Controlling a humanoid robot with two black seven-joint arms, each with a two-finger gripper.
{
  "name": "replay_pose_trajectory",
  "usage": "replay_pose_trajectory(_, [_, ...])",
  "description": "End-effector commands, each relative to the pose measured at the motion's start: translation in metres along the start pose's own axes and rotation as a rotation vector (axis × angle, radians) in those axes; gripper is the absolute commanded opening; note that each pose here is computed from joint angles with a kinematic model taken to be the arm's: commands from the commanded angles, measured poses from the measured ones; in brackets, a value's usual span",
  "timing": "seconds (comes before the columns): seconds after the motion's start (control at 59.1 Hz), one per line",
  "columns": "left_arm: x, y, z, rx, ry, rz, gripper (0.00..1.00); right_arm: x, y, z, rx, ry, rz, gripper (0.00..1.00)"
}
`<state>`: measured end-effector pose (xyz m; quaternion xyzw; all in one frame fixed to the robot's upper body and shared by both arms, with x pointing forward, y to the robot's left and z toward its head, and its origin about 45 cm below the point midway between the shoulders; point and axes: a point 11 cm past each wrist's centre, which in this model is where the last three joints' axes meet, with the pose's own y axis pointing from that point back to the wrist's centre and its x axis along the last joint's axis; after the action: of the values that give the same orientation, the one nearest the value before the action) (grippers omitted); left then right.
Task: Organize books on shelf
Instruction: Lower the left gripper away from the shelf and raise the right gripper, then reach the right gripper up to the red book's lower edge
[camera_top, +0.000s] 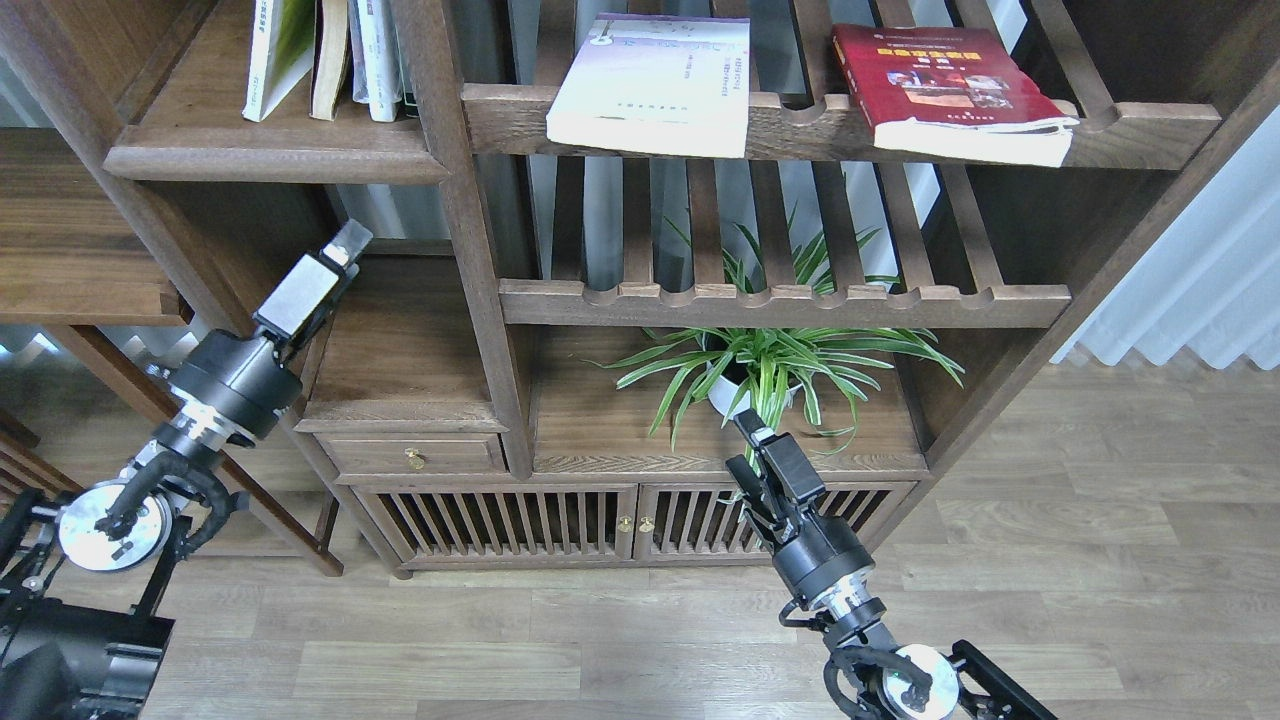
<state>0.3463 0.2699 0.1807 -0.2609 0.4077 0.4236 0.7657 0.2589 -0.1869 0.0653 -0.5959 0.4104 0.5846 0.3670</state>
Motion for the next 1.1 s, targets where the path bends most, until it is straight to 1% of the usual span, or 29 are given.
replay_pose_trajectory(0.0, [0.011,0.008,-0.009,0.004,0.039,0.030,0.99,-0.008,-0.003,0.001,0.000,-0.003,-0.027,0.98])
replay_pose_trajectory(0.118, [0.017,0.011,-0.018,0.011,0.071,0.046,0.99,-0.011,0.000,0.002,0.002,-0.011,-0.036,0.98])
replay_pose_trajectory(0.287, [0.031,0.016,-0.026,0.023,0.097,0.089,1.00,-0.024,-0.001,-0.010,0.049,-0.017,-0.077,0.97])
replay_pose_trajectory(0.558, [0.034,0.012,-0.024,0.020,0.100,0.096,1.00,-0.114,-0.002,0.000,0.043,-0.052,-0.350,0.96])
replay_pose_trajectory(0.676, [0.036,0.012,-0.022,0.014,0.100,0.100,1.00,-0.118,0.000,0.001,0.046,-0.058,-0.342,0.96])
replay_pose_trajectory(0.879, [0.040,0.014,-0.022,0.012,0.103,0.113,1.00,-0.135,-0.002,-0.012,0.078,-0.046,-0.345,0.94])
replay_pose_trajectory(1.082, [0.036,0.008,-0.018,0.008,0.097,0.099,1.00,-0.149,-0.017,-0.024,0.089,-0.021,-0.343,0.94])
